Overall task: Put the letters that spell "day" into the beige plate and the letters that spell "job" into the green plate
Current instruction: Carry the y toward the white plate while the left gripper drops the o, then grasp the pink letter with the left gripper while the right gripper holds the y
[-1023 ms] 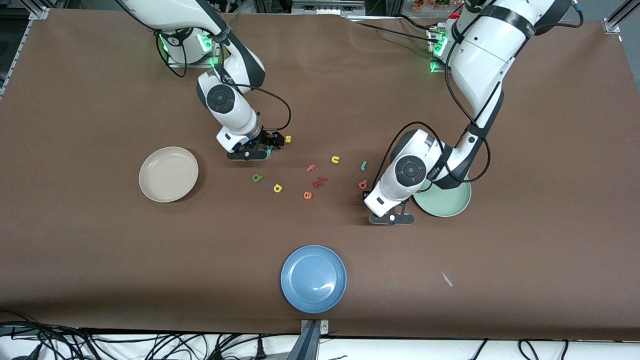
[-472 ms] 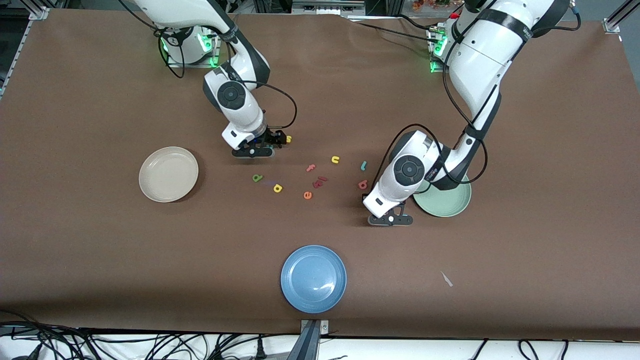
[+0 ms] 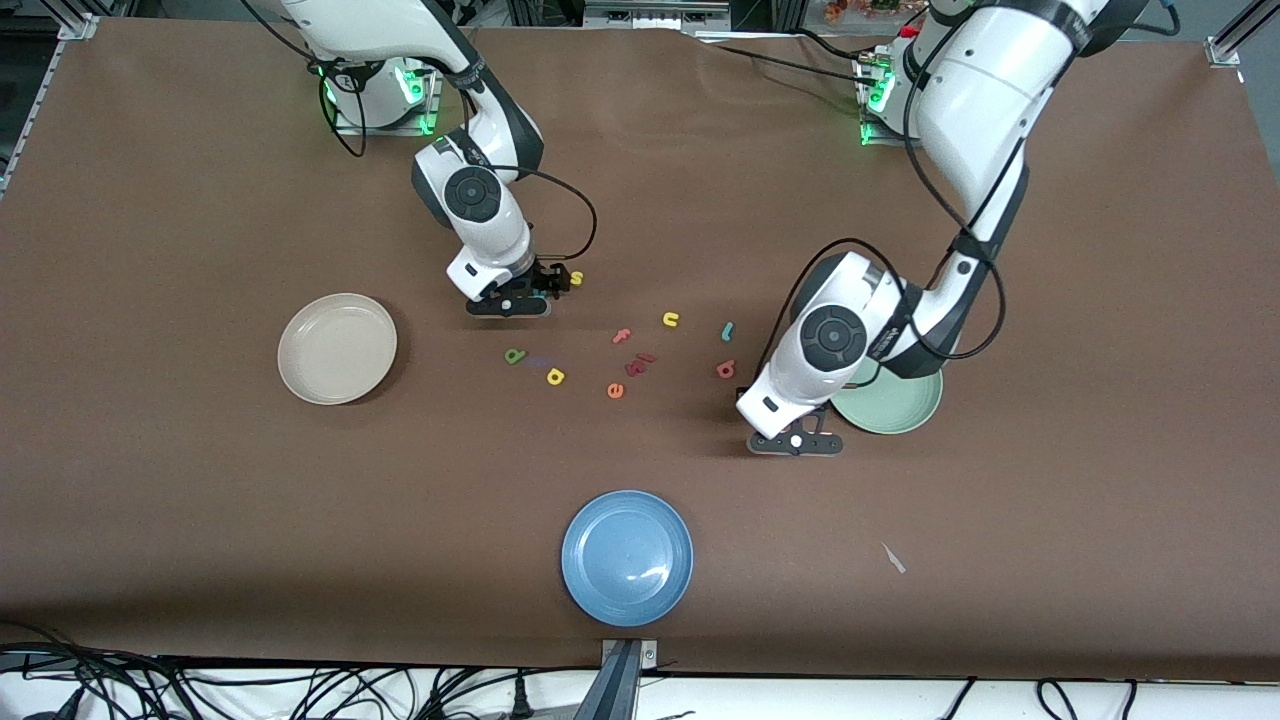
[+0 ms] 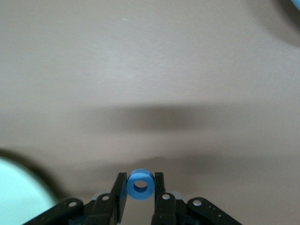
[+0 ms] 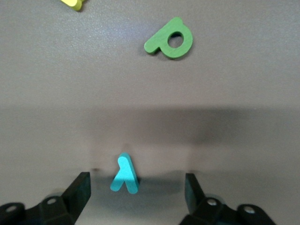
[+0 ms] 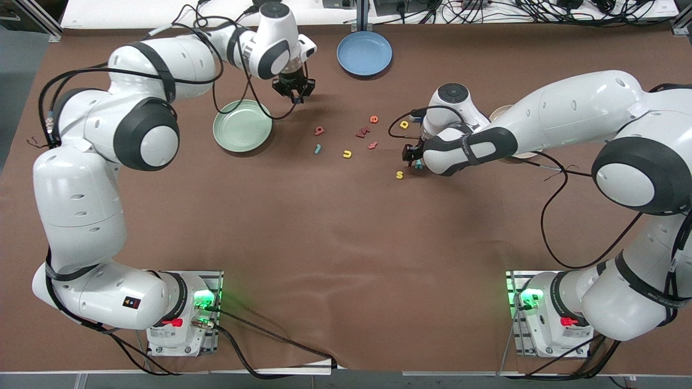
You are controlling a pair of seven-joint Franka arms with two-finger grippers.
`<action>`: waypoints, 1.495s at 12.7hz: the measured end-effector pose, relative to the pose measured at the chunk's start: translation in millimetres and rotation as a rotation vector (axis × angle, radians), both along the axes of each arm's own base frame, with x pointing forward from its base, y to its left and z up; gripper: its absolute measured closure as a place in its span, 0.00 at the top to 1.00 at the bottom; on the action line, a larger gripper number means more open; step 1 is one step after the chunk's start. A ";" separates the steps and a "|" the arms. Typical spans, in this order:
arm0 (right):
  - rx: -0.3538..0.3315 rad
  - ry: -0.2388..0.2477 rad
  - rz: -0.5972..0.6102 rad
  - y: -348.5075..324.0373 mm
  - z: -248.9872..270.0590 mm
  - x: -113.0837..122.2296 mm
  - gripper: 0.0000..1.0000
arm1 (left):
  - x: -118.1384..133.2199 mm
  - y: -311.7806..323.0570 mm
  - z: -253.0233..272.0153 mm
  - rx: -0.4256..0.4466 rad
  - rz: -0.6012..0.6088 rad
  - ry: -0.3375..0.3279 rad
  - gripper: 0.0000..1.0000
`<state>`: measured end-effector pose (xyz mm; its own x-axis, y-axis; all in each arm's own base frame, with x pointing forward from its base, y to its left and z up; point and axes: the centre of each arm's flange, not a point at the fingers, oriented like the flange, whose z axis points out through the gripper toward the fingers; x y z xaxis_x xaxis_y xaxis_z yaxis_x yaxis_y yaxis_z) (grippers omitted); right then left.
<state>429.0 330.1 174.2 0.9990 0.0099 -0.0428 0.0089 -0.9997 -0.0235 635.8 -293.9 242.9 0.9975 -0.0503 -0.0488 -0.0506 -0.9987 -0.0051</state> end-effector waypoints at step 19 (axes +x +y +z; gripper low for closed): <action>-0.002 -0.004 -0.024 7.7 1.2 -0.9 0.26 | -17.1 86.1 -13.1 0.029 -0.168 0.100 0.87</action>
<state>428.1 337.9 175.5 0.9992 -0.0145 -0.0383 -0.0154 -0.9997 -0.0211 618.7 -207.8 229.8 0.9653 -0.2127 -0.1516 -0.2182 -0.9757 -0.0205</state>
